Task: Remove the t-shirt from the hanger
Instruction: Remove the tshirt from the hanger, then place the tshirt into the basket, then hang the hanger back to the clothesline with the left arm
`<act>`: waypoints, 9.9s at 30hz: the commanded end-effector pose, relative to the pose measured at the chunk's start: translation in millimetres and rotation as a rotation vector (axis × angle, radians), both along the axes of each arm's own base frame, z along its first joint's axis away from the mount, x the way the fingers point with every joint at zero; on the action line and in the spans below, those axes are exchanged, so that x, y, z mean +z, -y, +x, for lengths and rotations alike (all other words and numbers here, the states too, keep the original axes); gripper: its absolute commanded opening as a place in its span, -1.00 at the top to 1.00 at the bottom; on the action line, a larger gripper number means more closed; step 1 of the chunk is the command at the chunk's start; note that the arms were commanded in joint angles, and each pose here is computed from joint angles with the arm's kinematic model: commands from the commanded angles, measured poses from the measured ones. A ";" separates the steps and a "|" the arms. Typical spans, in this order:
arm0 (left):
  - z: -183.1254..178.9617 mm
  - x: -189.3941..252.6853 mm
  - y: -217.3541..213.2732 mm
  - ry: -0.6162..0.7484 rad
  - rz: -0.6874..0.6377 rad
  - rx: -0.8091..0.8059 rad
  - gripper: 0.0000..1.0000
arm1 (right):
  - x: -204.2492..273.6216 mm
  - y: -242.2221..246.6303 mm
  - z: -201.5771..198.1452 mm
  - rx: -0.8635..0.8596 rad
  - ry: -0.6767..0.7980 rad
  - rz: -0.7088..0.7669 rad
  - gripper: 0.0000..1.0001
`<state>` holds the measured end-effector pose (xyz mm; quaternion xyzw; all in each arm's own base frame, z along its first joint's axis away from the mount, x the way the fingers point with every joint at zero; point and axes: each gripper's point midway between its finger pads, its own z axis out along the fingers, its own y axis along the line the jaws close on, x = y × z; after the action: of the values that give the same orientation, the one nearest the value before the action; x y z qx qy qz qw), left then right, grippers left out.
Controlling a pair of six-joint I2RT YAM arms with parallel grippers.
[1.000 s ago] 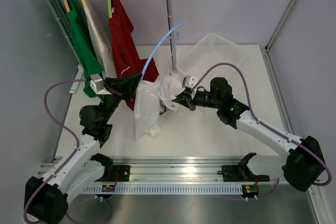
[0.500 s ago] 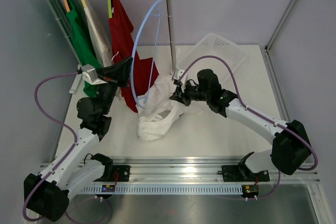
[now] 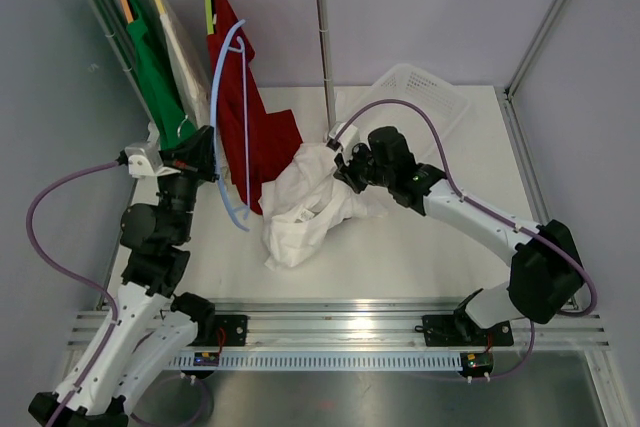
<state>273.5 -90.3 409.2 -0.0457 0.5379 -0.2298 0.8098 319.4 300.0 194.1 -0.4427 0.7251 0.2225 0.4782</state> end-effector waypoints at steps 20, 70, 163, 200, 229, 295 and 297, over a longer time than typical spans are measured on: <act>-28.1 -15.2 -7.8 -0.014 -0.034 -0.028 1.00 | -3.2 -31.4 -24.9 0.228 -0.130 0.015 -0.98; -39.0 -10.7 10.3 0.021 0.018 -0.133 1.00 | -15.0 -36.3 5.0 -0.077 0.126 0.026 1.00; 8.1 -27.0 41.0 -0.175 0.093 -0.190 1.00 | 114.5 235.9 203.2 -1.208 0.132 0.593 -0.88; 202.4 66.7 74.2 -0.335 0.086 0.089 1.00 | 172.3 148.6 124.2 -0.573 0.142 0.793 -0.83; 190.4 148.7 100.1 -0.028 0.209 -0.040 1.00 | 181.9 173.3 104.5 -0.662 0.228 0.750 -0.84; 263.5 156.6 141.4 0.003 0.101 -0.022 0.98 | 179.9 170.0 103.7 -0.639 0.223 0.736 -0.83; 266.5 150.9 145.8 -0.005 0.107 -0.034 0.98 | 179.4 170.4 103.5 -0.641 0.224 0.735 -0.83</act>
<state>549.3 -234.4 522.9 0.0115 0.6030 -0.1926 0.7740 426.9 127.8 358.3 -0.0083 0.6604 0.2537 0.7067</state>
